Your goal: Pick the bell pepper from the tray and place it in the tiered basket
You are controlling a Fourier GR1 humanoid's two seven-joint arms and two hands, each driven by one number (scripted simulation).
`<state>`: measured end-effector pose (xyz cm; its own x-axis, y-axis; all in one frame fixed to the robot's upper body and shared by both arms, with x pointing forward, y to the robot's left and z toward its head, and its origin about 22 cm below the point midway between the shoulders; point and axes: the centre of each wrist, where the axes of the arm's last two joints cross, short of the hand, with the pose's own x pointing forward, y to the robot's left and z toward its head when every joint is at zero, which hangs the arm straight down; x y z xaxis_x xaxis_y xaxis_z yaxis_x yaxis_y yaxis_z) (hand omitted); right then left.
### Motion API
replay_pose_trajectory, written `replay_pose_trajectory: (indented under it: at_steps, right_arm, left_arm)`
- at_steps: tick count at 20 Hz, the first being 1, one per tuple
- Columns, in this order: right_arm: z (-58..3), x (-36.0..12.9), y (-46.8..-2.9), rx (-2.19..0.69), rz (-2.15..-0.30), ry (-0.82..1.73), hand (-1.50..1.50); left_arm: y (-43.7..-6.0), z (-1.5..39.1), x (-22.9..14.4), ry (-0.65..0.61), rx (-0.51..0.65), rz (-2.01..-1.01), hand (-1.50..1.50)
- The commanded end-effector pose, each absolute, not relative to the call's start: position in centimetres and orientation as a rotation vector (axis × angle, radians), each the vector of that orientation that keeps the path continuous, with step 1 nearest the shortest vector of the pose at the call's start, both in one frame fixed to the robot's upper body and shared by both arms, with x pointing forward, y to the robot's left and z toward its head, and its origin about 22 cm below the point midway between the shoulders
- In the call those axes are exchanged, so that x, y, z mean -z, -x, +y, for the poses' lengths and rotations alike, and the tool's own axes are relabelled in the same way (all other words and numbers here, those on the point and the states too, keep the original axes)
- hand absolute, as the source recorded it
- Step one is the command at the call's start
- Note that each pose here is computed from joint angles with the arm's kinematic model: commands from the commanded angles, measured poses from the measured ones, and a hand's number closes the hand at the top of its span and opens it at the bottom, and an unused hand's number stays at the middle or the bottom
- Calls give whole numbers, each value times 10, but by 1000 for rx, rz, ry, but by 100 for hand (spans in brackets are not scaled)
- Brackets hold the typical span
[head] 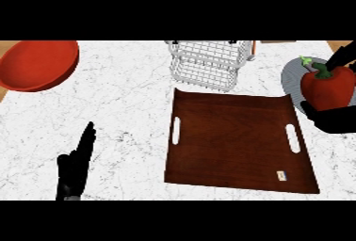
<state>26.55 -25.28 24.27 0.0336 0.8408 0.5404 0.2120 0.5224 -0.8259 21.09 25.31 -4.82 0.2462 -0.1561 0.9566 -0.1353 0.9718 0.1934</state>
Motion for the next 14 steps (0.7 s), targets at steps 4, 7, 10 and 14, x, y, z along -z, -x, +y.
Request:
replay_pose_trajectory:
  at_steps: [4, 7, 10, 14]
  right_arm:
    - [-251, -302, -265, -589, -1542, 1006, 150]
    - [-240, -312, -287, -564, -1538, 1007, 150]
    - [-217, -326, -306, -541, -1527, 1014, 150]
    - [-212, -337, -330, -538, -1503, 993, 150]
  left_arm:
    - [-215, 250, 69, -245, 29, -1280, 0]
    - [-209, 238, 56, -238, 27, -1290, 0]
    - [-207, 231, 57, -252, 26, -1315, 0]
    - [-228, 253, 47, -263, 24, -1310, 0]
